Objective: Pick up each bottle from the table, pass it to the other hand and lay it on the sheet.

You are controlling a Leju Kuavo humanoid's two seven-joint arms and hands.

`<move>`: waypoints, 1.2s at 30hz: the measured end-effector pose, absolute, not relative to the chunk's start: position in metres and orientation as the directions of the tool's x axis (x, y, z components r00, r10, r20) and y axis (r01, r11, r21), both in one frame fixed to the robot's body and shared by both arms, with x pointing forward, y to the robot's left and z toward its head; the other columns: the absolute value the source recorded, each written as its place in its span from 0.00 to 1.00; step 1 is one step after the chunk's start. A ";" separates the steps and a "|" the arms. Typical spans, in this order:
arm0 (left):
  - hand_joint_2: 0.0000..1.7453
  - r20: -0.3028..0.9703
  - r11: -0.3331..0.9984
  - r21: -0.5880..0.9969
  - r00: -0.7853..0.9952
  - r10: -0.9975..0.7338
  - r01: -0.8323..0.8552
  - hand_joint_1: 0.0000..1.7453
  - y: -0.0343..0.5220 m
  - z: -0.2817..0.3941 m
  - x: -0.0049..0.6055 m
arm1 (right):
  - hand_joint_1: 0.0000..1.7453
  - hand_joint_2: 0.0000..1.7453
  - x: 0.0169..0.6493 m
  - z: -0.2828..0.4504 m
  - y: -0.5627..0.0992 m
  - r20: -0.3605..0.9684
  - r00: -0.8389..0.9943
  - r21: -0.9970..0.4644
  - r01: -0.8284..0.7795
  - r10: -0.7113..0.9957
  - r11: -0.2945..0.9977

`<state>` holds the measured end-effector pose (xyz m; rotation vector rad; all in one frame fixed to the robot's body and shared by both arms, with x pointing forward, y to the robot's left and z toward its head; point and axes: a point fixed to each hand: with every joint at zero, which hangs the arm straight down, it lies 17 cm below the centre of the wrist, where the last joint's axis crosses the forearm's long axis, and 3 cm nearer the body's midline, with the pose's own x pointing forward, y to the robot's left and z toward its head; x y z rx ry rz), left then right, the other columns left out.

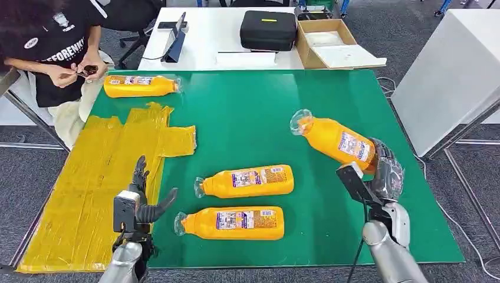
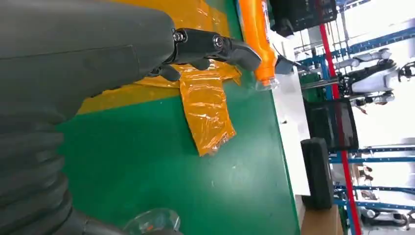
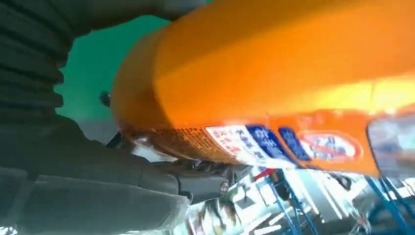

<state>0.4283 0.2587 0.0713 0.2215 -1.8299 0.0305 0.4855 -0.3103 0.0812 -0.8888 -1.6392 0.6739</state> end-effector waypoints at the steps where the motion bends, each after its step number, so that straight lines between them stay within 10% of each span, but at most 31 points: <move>1: 1.00 0.957 0.982 0.098 -0.255 -0.138 -0.164 0.00 0.257 0.072 0.427 | 1.00 1.00 0.481 0.089 -0.301 0.576 -0.156 -0.769 0.231 0.803 0.596; 13: 1.00 0.947 0.994 0.080 -0.306 -0.097 -0.069 0.00 0.224 0.091 0.425 | 1.00 1.00 0.456 0.132 -0.229 0.775 -0.340 -0.459 0.277 0.533 0.844; 20: 1.00 0.959 0.978 -0.059 -0.262 0.111 0.201 0.00 0.158 0.100 0.421 | 1.00 1.00 0.439 0.129 -0.136 0.908 -0.382 -0.208 -0.054 0.172 0.977; 36: 1.00 0.928 0.865 -0.245 -0.154 0.340 0.437 0.00 0.095 0.133 0.424 | 1.00 1.00 0.401 0.148 -0.026 0.913 -0.407 -0.121 -0.358 -0.039 0.926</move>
